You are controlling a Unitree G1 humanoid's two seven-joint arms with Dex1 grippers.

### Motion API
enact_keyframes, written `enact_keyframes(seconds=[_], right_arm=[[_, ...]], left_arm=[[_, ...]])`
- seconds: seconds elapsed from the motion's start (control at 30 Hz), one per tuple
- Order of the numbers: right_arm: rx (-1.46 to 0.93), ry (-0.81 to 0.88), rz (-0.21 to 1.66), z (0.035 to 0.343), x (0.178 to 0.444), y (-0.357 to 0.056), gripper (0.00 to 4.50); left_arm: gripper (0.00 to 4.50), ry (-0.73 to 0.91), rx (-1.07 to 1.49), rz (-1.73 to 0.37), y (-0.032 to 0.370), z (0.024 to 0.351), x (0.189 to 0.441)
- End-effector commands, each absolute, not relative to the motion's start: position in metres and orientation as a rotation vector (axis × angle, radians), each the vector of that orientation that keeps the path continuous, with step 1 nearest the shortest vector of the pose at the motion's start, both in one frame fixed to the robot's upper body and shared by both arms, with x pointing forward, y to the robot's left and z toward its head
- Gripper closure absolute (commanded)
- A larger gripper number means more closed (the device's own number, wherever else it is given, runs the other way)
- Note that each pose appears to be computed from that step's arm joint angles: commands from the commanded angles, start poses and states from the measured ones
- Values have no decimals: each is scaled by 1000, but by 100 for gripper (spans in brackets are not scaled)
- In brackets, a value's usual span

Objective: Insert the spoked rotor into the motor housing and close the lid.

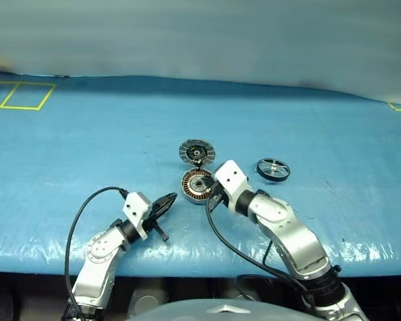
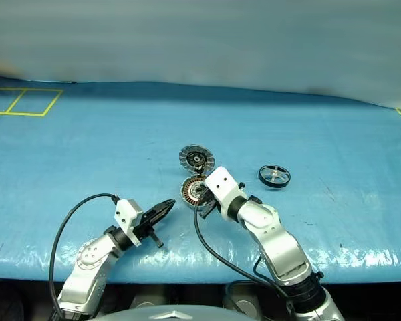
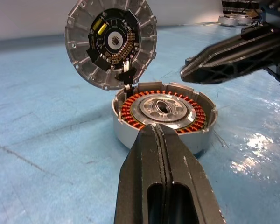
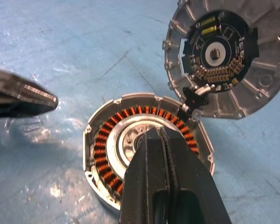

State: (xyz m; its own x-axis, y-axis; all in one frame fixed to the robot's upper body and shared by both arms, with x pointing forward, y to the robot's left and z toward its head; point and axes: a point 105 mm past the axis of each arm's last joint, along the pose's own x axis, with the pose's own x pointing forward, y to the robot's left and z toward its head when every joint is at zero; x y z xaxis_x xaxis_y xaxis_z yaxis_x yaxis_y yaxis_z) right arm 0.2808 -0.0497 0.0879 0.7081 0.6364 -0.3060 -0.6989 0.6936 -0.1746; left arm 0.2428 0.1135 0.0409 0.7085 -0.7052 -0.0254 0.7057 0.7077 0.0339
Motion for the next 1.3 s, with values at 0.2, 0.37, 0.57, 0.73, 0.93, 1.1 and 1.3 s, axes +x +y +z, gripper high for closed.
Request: enact_keyframes(seconds=[0.2, 0.37, 0.57, 0.73, 0.93, 1.1, 1.3], right_arm=[[-300, 258, 708, 80, 293, -44, 448], [-295, 271, 711, 75, 292, -44, 448], [-266, 267, 708, 73, 294, -43, 448], [-259, 271, 739, 71, 292, -36, 448], [-271, 301, 766, 65, 288, -31, 448], [-278, 258, 778, 70, 287, -27, 448], [-302, 264, 840, 71, 279, -25, 448]], left_arm=[[450, -74, 8, -745, 117, 41, 238], [450, -67, 7, -742, 112, 37, 236], [450, -70, 2, -755, 106, 41, 235], [450, -69, 8, -757, 104, 43, 235], [450, -69, 10, -757, 102, 47, 236], [450, -58, 8, -756, 101, 46, 236], [450, -44, 8, -753, 102, 43, 235]])
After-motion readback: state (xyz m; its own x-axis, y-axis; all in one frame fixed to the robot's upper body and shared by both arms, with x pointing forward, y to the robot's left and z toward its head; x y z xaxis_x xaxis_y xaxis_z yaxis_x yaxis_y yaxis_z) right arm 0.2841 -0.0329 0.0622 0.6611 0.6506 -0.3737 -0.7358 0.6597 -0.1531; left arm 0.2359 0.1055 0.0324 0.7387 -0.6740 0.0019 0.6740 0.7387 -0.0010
